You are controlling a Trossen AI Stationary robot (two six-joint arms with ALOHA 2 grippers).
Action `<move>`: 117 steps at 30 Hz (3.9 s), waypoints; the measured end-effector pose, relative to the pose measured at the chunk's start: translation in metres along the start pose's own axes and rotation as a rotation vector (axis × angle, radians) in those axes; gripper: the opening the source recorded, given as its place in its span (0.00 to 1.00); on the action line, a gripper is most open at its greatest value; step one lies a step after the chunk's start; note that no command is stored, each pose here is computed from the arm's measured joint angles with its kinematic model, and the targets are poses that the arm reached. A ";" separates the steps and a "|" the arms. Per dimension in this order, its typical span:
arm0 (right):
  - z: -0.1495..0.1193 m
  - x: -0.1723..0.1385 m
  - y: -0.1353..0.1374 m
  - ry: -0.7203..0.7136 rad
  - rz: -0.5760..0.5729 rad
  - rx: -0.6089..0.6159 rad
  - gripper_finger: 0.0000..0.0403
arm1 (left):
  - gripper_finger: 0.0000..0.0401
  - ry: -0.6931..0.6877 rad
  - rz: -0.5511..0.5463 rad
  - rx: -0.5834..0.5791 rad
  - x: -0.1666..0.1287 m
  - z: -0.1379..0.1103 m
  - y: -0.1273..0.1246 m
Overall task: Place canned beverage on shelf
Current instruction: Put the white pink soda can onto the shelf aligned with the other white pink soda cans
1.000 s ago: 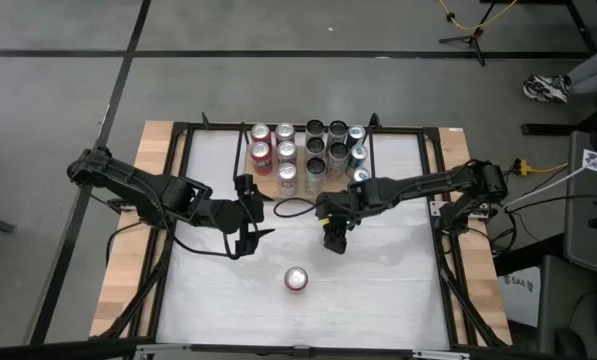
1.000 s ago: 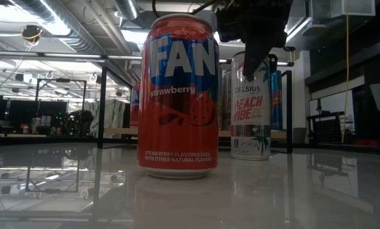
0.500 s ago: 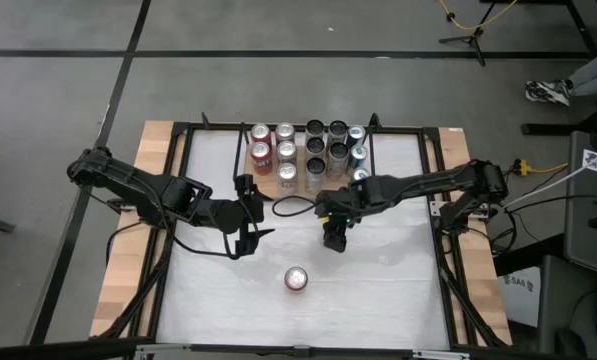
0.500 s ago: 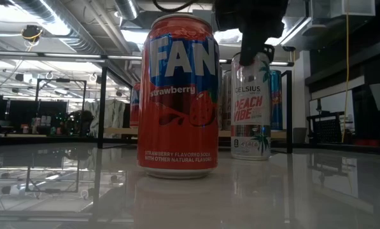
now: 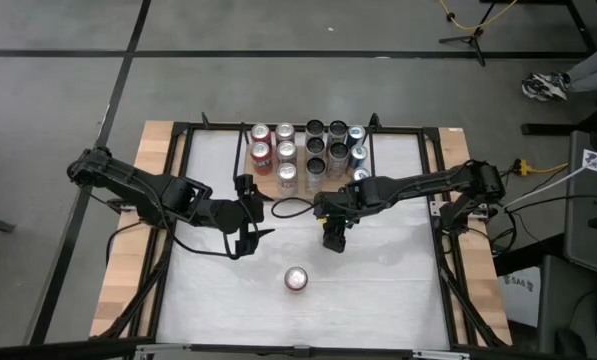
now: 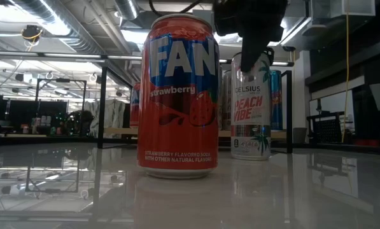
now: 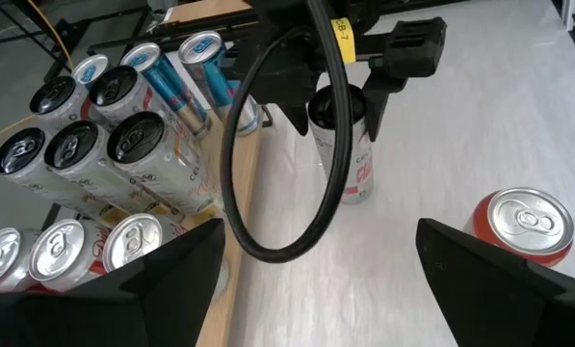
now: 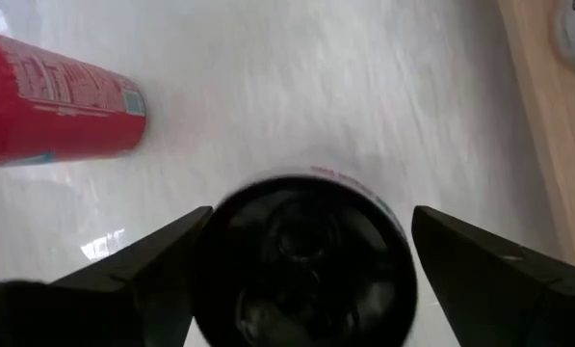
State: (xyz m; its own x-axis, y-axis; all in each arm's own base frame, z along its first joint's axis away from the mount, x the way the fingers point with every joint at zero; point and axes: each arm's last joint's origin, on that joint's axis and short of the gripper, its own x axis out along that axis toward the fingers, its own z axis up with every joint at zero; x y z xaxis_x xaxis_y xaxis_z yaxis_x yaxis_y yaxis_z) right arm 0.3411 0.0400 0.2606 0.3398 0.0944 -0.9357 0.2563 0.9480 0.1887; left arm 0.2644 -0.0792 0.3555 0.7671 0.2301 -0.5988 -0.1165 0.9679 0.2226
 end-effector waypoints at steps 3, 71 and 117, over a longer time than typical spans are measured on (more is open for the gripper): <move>0.001 0.004 0.000 0.009 -0.003 0.000 0.86 | 0.83 -0.001 0.000 0.000 0.000 0.000 0.000; 0.041 -0.060 -0.101 0.015 -0.108 -0.284 0.64 | 0.83 0.000 0.000 0.002 0.000 0.000 0.000; 0.041 -0.057 -0.103 0.008 -0.154 -0.296 0.65 | 0.83 -0.015 -0.002 -0.006 0.000 0.002 0.000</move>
State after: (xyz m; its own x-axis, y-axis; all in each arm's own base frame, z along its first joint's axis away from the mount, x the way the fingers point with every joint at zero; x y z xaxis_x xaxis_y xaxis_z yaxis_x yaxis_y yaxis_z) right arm 0.3328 -0.0752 0.3066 0.3104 -0.0558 -0.9490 0.0295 0.9984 -0.0491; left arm 0.2654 -0.0796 0.3568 0.7769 0.2265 -0.5874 -0.1184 0.9690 0.2170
